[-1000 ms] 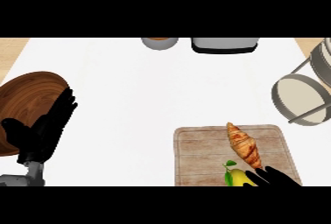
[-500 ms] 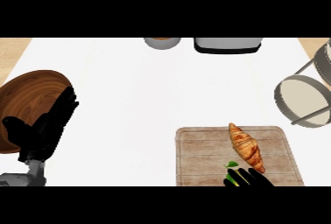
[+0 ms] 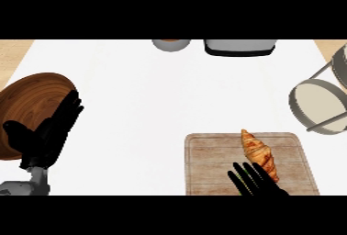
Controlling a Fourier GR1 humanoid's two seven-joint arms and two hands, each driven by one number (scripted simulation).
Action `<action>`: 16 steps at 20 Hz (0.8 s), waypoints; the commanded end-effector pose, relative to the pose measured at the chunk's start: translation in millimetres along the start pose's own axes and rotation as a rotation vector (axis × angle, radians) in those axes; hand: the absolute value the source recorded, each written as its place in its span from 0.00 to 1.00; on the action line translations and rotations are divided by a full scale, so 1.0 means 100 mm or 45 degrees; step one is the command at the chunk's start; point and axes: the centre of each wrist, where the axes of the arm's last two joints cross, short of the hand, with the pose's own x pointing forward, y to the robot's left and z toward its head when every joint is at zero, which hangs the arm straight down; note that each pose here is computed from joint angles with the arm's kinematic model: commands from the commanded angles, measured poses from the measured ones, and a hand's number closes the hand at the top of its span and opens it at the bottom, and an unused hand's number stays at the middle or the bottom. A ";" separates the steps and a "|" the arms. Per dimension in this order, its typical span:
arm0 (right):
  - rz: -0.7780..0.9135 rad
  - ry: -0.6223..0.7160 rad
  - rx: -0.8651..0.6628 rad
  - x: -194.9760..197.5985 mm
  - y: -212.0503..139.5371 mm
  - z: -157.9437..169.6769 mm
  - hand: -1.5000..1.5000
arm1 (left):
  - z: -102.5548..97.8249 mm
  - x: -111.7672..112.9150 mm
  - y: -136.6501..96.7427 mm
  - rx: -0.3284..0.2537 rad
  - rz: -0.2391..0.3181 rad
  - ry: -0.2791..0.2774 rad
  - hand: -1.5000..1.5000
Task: Pick the lemon from the cutting board and place it in the tiered basket
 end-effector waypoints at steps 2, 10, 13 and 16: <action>0.045 0.016 -0.068 -0.02 0.09 0.01 0.00 | -0.07 -0.08 -0.04 -0.005 -0.009 0.011 0.50; 0.095 0.031 -0.108 -0.13 0.06 -0.22 0.00 | -0.06 0.02 0.08 -0.005 -0.016 -0.004 0.50; 0.137 0.063 0.066 -0.42 0.31 -0.18 1.00 | -0.07 0.11 -0.02 -0.002 0.012 -0.018 0.50; 0.094 0.031 0.142 -0.22 0.20 -0.32 1.00 | 0.14 -0.02 0.05 -0.018 0.000 -0.022 0.50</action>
